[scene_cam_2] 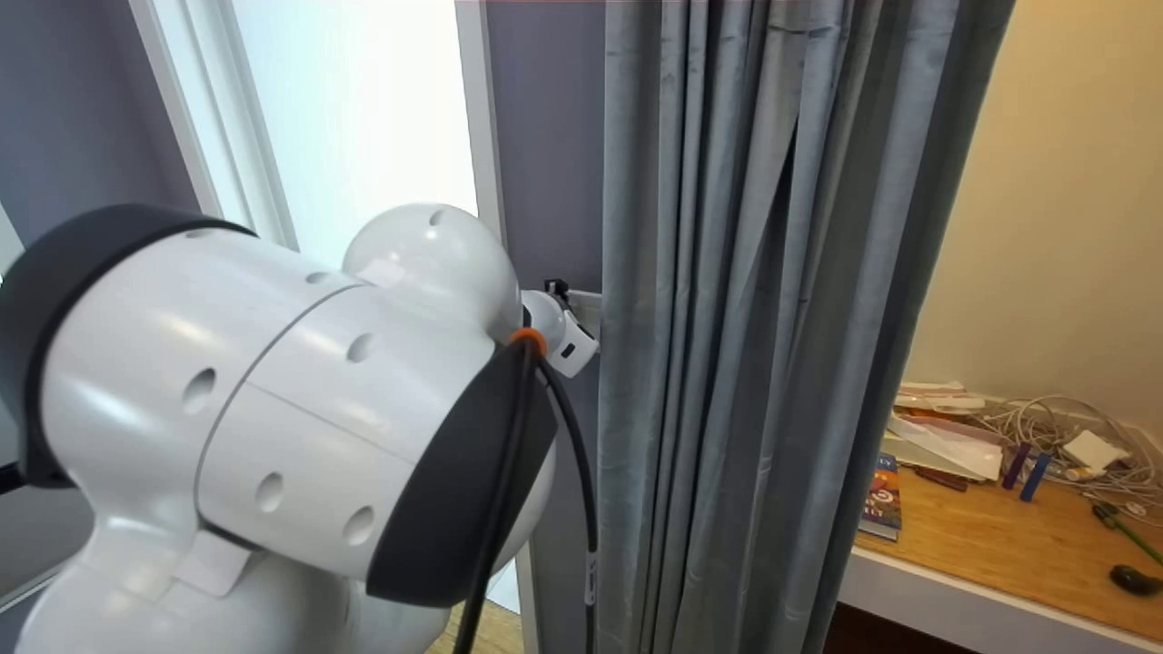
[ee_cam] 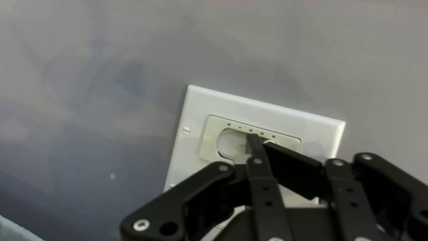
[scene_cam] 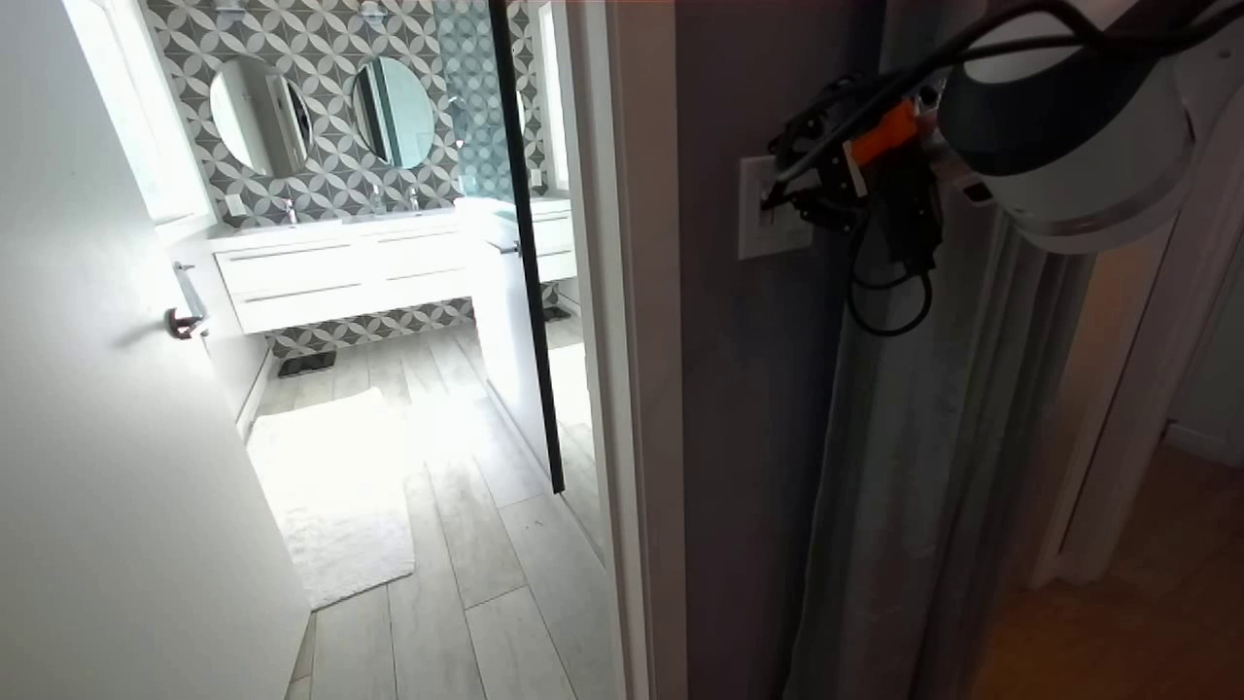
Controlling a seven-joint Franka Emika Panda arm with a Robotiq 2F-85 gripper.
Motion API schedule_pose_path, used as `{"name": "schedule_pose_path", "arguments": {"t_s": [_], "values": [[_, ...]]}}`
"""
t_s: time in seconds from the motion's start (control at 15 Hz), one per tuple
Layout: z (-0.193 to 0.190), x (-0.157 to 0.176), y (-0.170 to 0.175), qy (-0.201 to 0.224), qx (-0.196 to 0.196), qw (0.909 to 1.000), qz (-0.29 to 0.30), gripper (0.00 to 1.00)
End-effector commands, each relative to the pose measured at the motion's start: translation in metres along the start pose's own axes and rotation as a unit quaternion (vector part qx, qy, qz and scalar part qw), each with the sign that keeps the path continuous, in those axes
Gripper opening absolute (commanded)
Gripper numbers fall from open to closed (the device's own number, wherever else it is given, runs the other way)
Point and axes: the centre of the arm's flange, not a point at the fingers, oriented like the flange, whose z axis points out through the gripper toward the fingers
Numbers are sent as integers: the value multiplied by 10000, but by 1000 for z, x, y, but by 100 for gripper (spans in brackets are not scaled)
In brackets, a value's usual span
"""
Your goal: Flip the left light switch
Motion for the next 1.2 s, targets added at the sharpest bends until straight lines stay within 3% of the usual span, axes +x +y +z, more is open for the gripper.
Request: {"name": "schedule_pose_path", "arguments": {"t_s": [0.0,0.27,0.47,1.0,1.13], "values": [[0,5,-27,42,288,9994,-208,31],[-6,3,-35,-68,216,9992,-339,35],[-11,5,-36,-76,89,9993,-364,27],[-22,5,-45,-182,-157,9988,-436,30],[-22,4,-48,-167,-133,9986,-481,23]]}}
